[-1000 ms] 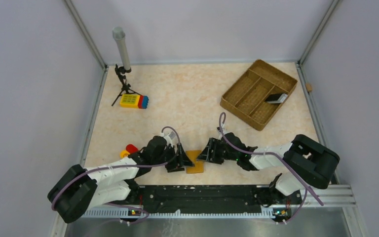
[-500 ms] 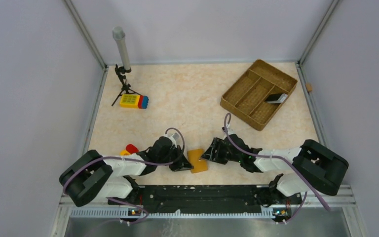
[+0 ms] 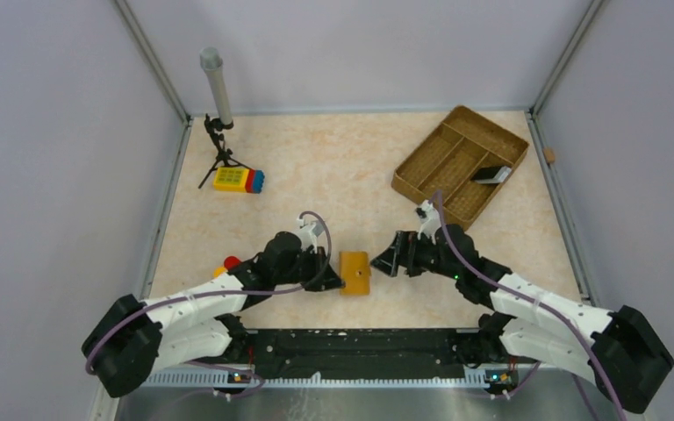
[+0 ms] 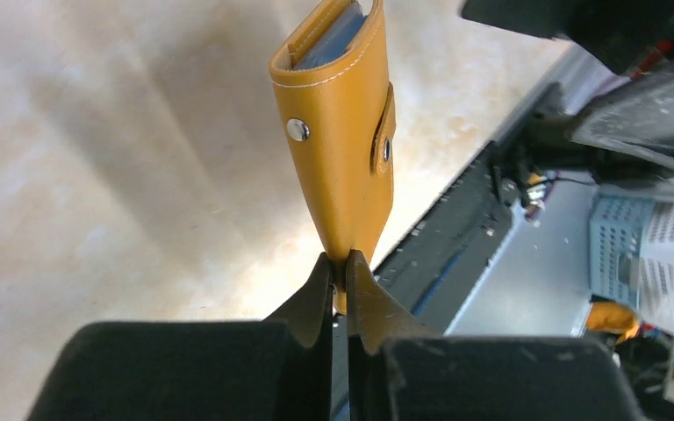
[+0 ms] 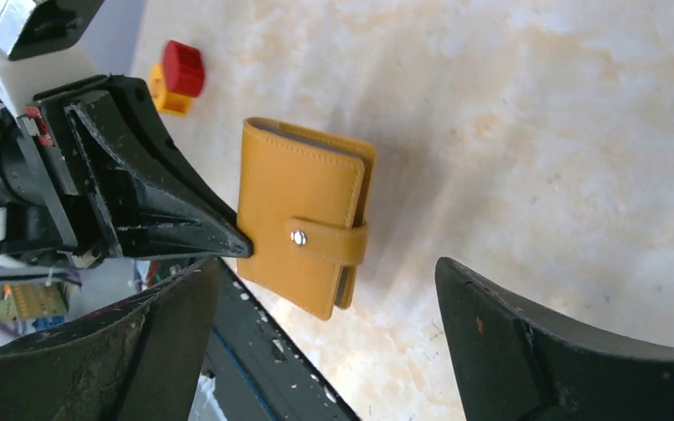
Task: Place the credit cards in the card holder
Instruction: Open the card holder at the center of the board.
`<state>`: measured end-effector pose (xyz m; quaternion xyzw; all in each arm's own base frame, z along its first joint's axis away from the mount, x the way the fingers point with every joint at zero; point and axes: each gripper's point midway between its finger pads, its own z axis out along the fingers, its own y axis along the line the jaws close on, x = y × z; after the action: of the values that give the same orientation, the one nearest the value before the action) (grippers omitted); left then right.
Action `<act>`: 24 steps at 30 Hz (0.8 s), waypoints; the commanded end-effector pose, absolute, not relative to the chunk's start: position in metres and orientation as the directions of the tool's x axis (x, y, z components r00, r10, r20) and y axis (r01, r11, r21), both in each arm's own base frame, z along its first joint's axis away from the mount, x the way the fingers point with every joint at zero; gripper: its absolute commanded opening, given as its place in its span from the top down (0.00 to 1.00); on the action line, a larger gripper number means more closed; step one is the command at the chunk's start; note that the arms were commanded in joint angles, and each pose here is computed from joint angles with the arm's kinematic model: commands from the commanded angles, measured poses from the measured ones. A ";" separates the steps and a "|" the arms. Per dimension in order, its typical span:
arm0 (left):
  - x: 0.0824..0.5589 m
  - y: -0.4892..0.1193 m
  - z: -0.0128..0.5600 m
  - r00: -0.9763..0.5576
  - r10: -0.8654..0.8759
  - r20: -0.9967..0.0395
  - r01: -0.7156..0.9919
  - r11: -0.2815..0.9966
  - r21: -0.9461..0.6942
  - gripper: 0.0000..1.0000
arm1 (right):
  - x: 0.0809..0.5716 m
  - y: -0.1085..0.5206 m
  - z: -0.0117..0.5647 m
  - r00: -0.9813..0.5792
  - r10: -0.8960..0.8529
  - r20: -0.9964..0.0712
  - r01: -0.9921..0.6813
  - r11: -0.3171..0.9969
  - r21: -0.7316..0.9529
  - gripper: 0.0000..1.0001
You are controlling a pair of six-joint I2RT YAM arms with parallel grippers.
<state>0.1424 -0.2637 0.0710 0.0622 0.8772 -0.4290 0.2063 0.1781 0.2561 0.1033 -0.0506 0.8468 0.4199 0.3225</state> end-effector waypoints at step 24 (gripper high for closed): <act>0.093 -0.285 0.198 -0.749 0.118 -0.652 0.662 0.183 -0.727 0.88 | 0.136 0.295 0.213 -0.703 0.005 -0.711 -0.696 0.199 0.690 0.89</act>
<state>0.0869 -0.2766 0.1625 0.2426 0.7691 -0.5591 0.1925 0.1406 0.2836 0.1710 -0.2155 0.7669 0.5318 0.2875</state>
